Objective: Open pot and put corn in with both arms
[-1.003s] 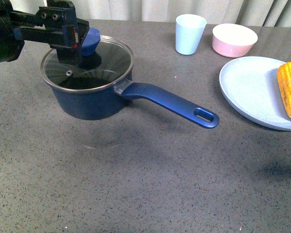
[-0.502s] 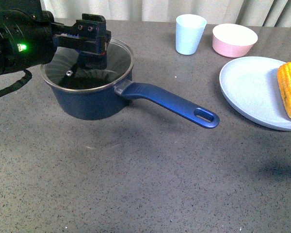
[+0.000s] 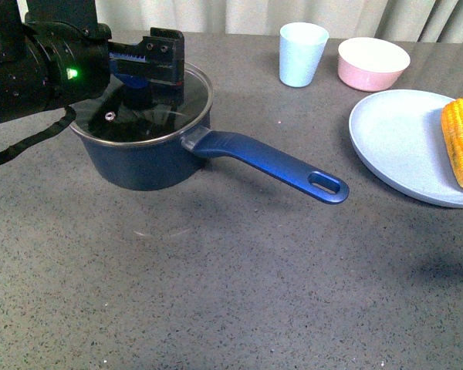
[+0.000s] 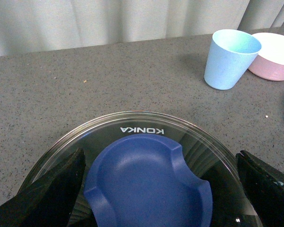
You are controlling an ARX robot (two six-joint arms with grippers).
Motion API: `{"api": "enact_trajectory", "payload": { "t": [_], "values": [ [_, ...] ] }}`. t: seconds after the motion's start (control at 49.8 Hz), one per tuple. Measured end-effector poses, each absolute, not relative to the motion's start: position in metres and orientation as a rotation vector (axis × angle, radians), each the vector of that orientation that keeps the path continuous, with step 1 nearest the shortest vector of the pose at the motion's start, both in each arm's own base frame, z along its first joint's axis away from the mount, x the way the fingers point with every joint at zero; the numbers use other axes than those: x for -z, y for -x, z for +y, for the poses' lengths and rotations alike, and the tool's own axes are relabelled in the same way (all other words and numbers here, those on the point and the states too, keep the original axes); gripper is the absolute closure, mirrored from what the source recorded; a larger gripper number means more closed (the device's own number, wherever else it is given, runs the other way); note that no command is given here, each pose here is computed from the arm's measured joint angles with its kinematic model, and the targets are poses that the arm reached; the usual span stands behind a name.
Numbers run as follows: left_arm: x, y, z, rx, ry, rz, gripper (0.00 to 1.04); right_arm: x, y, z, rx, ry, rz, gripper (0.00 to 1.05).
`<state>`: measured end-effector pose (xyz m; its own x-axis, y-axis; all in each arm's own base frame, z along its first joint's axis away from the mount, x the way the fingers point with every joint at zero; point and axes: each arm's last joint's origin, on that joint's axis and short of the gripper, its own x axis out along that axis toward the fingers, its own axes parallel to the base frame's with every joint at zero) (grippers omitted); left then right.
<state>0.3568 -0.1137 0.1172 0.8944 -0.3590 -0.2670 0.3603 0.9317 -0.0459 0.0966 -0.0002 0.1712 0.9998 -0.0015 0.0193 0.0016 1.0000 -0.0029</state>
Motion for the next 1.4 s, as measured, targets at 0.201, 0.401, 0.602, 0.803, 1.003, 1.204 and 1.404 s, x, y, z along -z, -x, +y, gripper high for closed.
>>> {"api": "enact_trajectory", "payload": {
  "t": [0.201,0.401,0.602,0.803,1.003,1.204,1.404],
  "values": [
    [-0.114,-0.365,-0.114,0.348,-0.009,0.286,0.09,-0.171,-0.097,0.0,0.002,0.003,-0.019,0.09],
    [-0.112,-0.369,-0.115,0.335,-0.012,0.296,0.09,-0.171,-0.097,0.0,0.002,0.003,-0.019,0.09],
    [-0.109,-0.37,-0.115,0.315,-0.017,0.309,0.21,-0.171,-0.097,0.0,0.002,0.003,-0.02,0.09],
    [-0.109,-0.37,-0.116,0.298,-0.023,0.312,0.46,-0.171,-0.097,0.0,0.002,0.003,-0.019,0.09],
    [-0.117,-0.368,-0.116,0.281,-0.027,0.294,0.46,-0.171,-0.097,0.0,0.002,0.003,-0.019,0.09],
    [-0.157,-0.356,-0.103,0.252,-0.002,0.207,0.46,-0.171,-0.097,0.0,0.002,0.003,-0.019,0.09],
    [-0.165,-0.352,-0.055,0.131,0.015,0.186,0.46,-0.171,-0.097,0.0,0.002,0.003,-0.019,0.09]
  ]
}}
